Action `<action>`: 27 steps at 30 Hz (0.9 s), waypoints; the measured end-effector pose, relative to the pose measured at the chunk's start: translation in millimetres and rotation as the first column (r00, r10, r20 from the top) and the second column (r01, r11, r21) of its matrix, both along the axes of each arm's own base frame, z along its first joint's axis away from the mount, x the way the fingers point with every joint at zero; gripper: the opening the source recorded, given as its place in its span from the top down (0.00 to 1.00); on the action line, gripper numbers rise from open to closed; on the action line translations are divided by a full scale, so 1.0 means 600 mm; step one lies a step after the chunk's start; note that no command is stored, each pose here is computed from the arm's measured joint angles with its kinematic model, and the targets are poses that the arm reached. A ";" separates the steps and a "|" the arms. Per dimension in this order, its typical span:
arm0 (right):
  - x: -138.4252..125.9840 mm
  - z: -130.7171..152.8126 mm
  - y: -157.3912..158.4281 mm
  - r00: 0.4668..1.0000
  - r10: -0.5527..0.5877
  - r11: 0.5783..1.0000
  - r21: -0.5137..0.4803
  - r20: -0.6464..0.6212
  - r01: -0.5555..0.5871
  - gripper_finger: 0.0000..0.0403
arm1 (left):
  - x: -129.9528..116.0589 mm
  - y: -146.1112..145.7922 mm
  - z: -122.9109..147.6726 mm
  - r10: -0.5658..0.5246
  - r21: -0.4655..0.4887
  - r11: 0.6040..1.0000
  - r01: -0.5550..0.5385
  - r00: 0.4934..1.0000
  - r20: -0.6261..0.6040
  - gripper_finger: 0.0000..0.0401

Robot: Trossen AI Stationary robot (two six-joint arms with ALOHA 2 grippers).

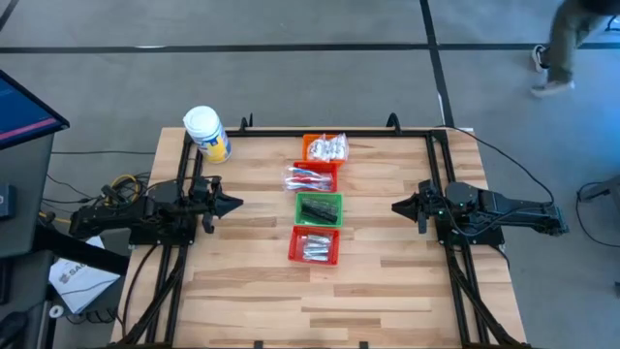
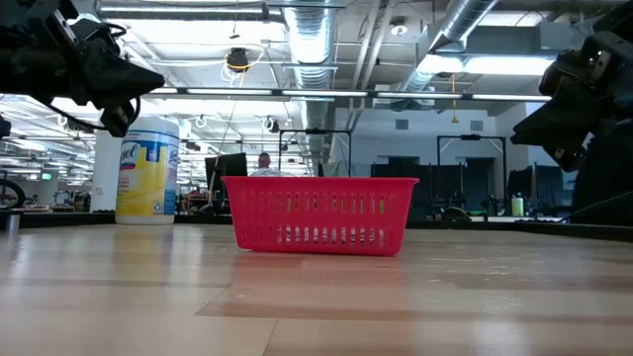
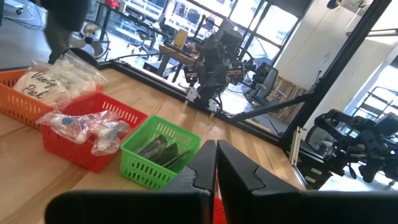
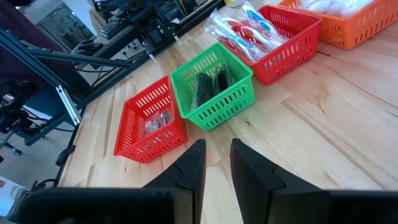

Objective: Pick & Place Travel size toiletries
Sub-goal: Return to Home Position

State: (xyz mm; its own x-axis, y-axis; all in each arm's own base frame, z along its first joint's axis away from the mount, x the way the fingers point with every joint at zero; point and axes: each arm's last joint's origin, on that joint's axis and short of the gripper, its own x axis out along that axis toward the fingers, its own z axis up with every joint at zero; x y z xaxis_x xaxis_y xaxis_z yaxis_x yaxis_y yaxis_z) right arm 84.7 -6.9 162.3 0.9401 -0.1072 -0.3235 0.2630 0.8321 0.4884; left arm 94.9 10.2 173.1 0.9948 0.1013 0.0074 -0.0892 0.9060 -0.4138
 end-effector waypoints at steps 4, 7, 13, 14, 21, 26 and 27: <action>0.000 0.000 0.000 1.000 0.000 1.000 0.000 0.000 0.000 0.83 | 0.000 0.000 0.000 0.000 0.000 1.000 0.000 1.000 0.001 0.98; 0.000 0.000 0.000 1.000 0.000 1.000 0.000 0.000 0.000 0.83 | 0.000 0.000 0.001 0.000 0.001 1.000 0.000 1.000 0.005 0.98; 0.000 0.000 0.000 1.000 0.000 1.000 0.000 0.000 0.000 0.83 | 0.000 0.000 0.001 0.000 0.001 1.000 0.000 1.000 0.008 0.98; 0.000 0.000 0.000 1.000 0.001 1.000 0.000 0.000 -0.001 0.83 | 0.000 0.000 0.002 0.000 0.001 1.000 0.000 1.000 0.008 0.98; 0.000 0.000 0.000 1.000 0.000 1.000 0.000 0.000 0.000 0.83 | 0.000 0.000 0.003 0.000 0.002 1.000 0.000 1.000 0.015 0.98; 0.000 0.000 0.000 1.000 0.001 1.000 0.000 0.000 -0.001 0.83 | 0.000 0.000 0.003 0.000 0.002 1.000 0.000 1.000 0.016 0.98; 0.000 0.000 0.000 1.000 0.001 1.000 0.000 0.000 -0.001 0.83 | 0.000 0.000 0.003 0.000 0.002 1.000 0.000 1.000 0.016 0.98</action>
